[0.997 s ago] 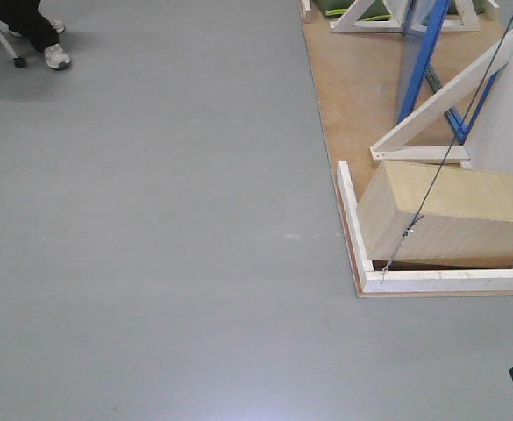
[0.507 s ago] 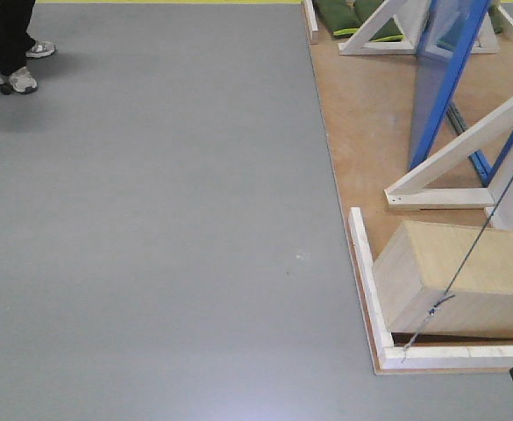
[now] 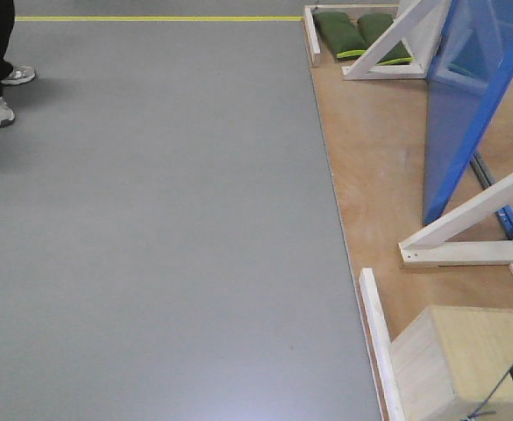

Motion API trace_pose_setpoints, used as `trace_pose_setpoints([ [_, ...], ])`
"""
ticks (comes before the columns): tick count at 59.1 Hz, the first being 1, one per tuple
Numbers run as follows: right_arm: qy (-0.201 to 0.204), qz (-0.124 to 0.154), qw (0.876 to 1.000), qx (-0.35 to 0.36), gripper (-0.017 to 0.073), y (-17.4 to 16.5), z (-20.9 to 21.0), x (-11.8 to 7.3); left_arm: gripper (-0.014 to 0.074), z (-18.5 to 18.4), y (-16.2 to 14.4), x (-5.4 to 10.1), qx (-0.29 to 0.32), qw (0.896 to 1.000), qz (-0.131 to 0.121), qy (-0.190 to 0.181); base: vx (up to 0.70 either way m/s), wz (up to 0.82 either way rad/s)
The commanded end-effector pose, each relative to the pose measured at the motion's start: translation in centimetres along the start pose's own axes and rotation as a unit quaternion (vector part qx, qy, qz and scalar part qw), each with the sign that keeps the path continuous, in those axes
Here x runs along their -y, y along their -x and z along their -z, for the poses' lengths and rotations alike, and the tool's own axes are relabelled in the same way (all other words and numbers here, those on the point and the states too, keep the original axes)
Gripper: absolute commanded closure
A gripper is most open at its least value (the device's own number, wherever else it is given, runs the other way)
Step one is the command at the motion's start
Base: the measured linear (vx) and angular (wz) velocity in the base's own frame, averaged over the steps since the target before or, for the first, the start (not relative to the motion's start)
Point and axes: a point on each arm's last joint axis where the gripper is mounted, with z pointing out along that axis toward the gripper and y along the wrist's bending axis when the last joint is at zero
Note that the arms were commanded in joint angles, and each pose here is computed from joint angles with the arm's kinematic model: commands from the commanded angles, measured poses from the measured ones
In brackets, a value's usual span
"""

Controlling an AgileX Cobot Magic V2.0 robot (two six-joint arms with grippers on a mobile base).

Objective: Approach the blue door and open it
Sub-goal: 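Drive the base forward and turn toward the blue door, then drive the base up beside the blue door and stop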

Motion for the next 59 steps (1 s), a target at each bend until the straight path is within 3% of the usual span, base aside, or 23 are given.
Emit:
trace_pose_setpoints([
  [1,0.004,0.004,0.999,0.049,0.0561,0.77,0.15,-0.08,0.0521,0.33,1.73,-0.01,0.063,0.998,0.004,-0.002,0.5,-0.05],
  [59,0.003,0.004,0.999,0.048,0.0561,0.77,0.14,-0.08,0.0521,0.33,1.75,-0.02,0.063,0.998,0.004,-0.002,0.47,-0.02],
])
